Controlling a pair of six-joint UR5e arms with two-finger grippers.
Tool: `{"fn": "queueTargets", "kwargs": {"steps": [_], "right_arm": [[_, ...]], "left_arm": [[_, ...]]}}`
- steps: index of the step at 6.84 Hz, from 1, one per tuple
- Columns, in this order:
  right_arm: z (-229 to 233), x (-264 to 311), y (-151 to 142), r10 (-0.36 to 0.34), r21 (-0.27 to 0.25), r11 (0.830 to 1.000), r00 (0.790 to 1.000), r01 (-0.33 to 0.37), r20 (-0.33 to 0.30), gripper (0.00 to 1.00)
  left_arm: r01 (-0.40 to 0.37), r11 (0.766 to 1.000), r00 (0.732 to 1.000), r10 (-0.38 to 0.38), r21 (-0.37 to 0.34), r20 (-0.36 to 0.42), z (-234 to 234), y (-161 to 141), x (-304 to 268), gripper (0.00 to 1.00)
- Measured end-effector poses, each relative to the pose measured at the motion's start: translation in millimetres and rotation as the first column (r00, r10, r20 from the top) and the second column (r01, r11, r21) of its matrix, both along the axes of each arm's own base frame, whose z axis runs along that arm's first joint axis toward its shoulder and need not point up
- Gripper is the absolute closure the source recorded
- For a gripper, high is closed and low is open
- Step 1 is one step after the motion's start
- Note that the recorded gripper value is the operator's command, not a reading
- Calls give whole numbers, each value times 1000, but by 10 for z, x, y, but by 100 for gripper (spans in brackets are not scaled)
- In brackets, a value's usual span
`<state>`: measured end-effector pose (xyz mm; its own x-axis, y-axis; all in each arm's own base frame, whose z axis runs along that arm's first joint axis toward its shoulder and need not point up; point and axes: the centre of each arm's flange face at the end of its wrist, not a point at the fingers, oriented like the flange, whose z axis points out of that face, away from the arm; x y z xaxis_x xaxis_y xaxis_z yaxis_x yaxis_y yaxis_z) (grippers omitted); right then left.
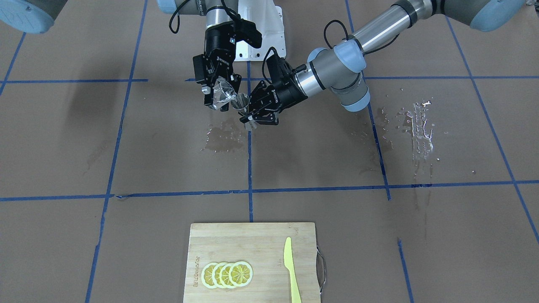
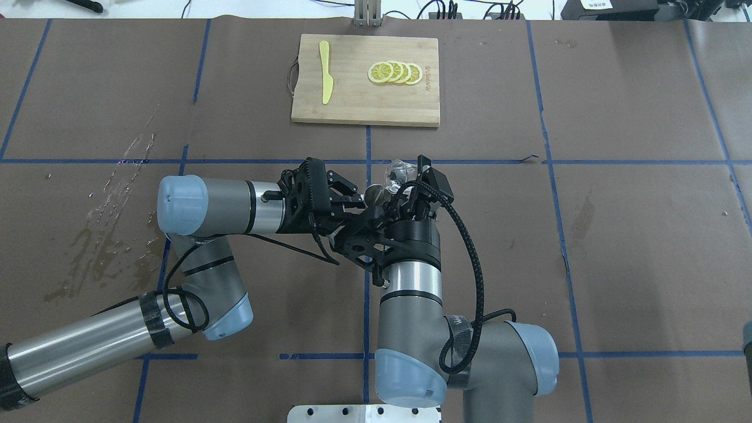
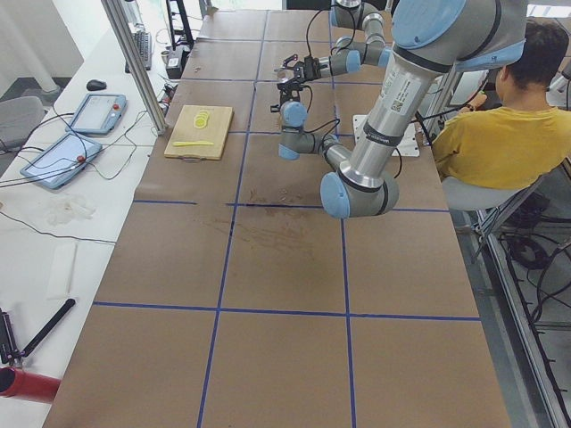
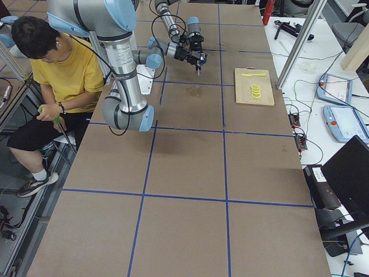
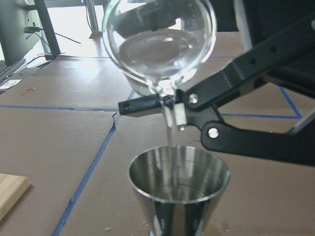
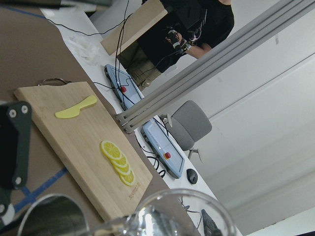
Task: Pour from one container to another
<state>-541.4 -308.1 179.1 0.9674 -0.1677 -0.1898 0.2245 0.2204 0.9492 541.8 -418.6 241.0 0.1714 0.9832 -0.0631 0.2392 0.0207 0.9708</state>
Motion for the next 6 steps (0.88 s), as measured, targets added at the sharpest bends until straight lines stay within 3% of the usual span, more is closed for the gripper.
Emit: {"fn": "queueTargets", "kwargs": {"steps": [6], "right_arm": [[41, -4, -9, 7, 30, 1000, 983, -2, -181, 100]], "left_arm": [[4, 1000, 1000, -4, -1, 0, -5, -7, -2, 100]]}}
